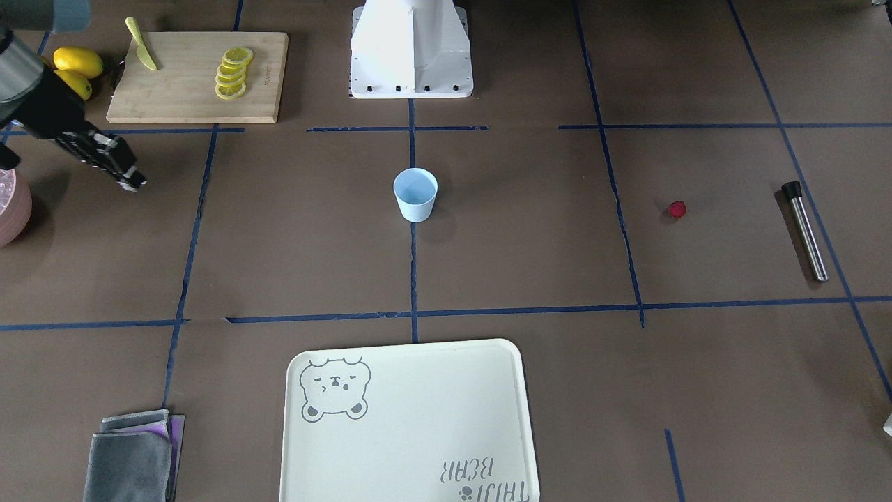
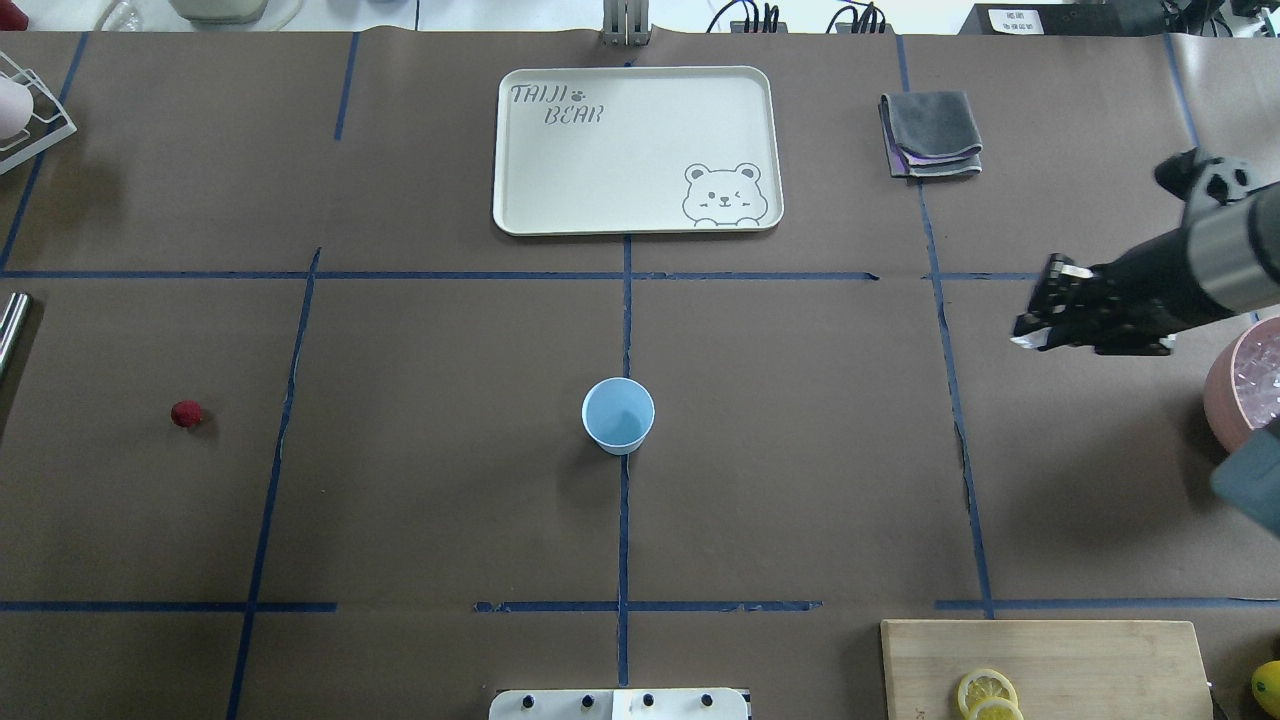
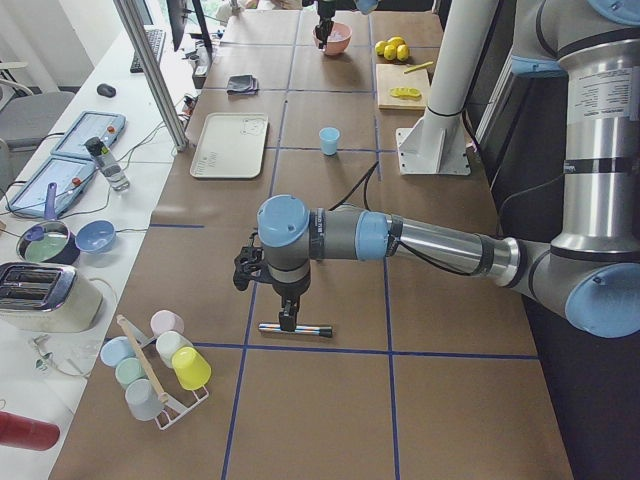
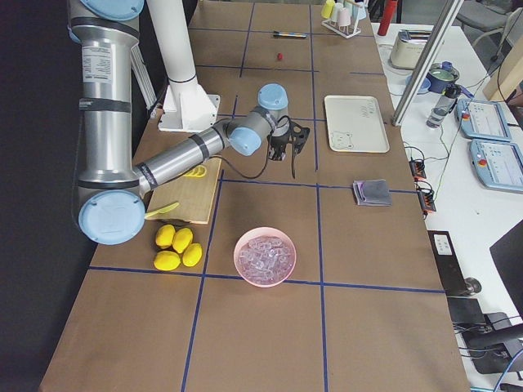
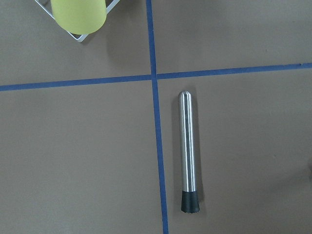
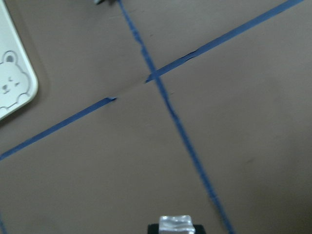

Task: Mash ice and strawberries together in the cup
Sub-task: 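Carry the ice cube with the right gripper over the blue cup and release, then move the right gripper back over the pink bowl of ice, then grasp another ice cube from the pink bowl with the right gripper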

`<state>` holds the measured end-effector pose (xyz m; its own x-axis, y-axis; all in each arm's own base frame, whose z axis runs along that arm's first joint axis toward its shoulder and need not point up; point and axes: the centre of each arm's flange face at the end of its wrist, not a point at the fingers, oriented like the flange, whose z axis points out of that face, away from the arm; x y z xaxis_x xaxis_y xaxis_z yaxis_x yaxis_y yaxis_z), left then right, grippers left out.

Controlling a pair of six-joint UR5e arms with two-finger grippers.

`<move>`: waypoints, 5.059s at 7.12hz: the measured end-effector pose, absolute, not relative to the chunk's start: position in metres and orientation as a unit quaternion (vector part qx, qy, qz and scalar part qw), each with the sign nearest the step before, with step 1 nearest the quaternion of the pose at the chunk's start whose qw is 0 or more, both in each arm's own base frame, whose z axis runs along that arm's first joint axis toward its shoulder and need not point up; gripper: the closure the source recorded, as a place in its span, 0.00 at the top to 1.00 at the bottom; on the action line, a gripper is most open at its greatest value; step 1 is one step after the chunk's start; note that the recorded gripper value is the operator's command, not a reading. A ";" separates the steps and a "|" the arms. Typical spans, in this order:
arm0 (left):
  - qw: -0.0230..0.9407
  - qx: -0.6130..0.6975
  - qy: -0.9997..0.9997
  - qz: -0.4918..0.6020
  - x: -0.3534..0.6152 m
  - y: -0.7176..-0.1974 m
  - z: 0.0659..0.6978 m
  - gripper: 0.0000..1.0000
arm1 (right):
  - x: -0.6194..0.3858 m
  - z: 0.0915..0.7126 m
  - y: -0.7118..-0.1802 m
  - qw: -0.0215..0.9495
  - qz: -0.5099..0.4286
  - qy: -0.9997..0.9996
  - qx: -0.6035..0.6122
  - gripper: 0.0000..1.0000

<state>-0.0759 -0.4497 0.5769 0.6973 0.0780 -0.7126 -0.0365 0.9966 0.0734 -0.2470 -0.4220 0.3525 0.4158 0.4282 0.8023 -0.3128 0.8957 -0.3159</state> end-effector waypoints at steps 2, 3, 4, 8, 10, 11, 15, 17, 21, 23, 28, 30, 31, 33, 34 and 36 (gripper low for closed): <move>0.921 0.025 0.388 0.030 -0.076 -0.448 0.579 1.00 | -0.338 0.272 -0.412 0.819 0.230 -0.520 -0.076 0.05; 0.921 0.024 0.388 0.030 -0.076 -0.447 0.579 1.00 | -0.381 0.236 -0.409 0.818 0.237 -0.519 -0.079 0.05; 0.921 0.024 0.389 0.030 -0.075 -0.447 0.580 1.00 | -0.425 0.207 -0.405 0.817 0.247 -0.515 -0.079 0.05; 0.921 0.024 0.389 0.030 -0.075 -0.446 0.579 1.00 | -0.520 0.165 -0.381 0.819 0.259 -0.508 -0.065 0.16; 0.921 0.025 0.389 0.031 -0.075 -0.446 0.578 1.00 | -0.535 0.164 -0.380 0.823 0.258 -0.502 -0.067 0.60; 0.921 0.026 0.389 0.031 -0.075 -0.446 0.577 1.00 | -0.539 0.164 -0.380 0.824 0.258 -0.500 -0.067 0.66; 0.921 0.027 0.388 0.031 -0.076 -0.446 0.576 1.00 | -0.518 0.169 -0.384 0.822 0.264 -0.499 -0.067 0.66; 0.921 0.027 0.388 0.032 -0.075 -0.446 0.576 1.00 | -0.424 0.233 -0.398 0.837 0.252 -0.481 -0.063 0.66; 0.921 0.026 0.389 0.031 -0.076 -0.445 0.578 1.00 | -0.195 0.409 -0.409 0.905 0.113 -0.409 -0.002 0.70; 0.921 0.025 0.389 0.030 -0.076 -0.443 0.578 1.00 | -0.103 0.498 -0.412 0.924 0.052 -0.378 0.012 0.99; 0.920 0.029 0.388 0.032 -0.075 -0.432 0.573 1.00 | -0.065 0.596 -0.419 0.933 0.026 -0.359 -0.004 1.00; 0.920 0.029 0.388 0.032 -0.075 -0.432 0.572 1.00 | -0.067 0.621 -0.424 0.933 0.021 -0.359 0.000 1.00; 0.920 0.029 0.388 0.032 -0.075 -0.432 0.572 1.00 | -0.069 0.628 -0.432 0.933 0.017 -0.358 0.000 1.00; 0.920 0.029 0.388 0.032 -0.075 -0.432 0.572 1.00 | -0.072 0.645 -0.442 0.935 0.004 -0.355 -0.005 1.00; 0.920 0.029 0.388 0.032 -0.075 -0.432 0.572 1.00 | -0.072 0.652 -0.441 0.936 0.002 -0.353 -0.009 0.99; 0.920 0.030 0.388 0.032 -0.075 -0.431 0.571 1.00 | -0.072 0.661 -0.440 0.936 0.003 -0.351 -0.016 0.90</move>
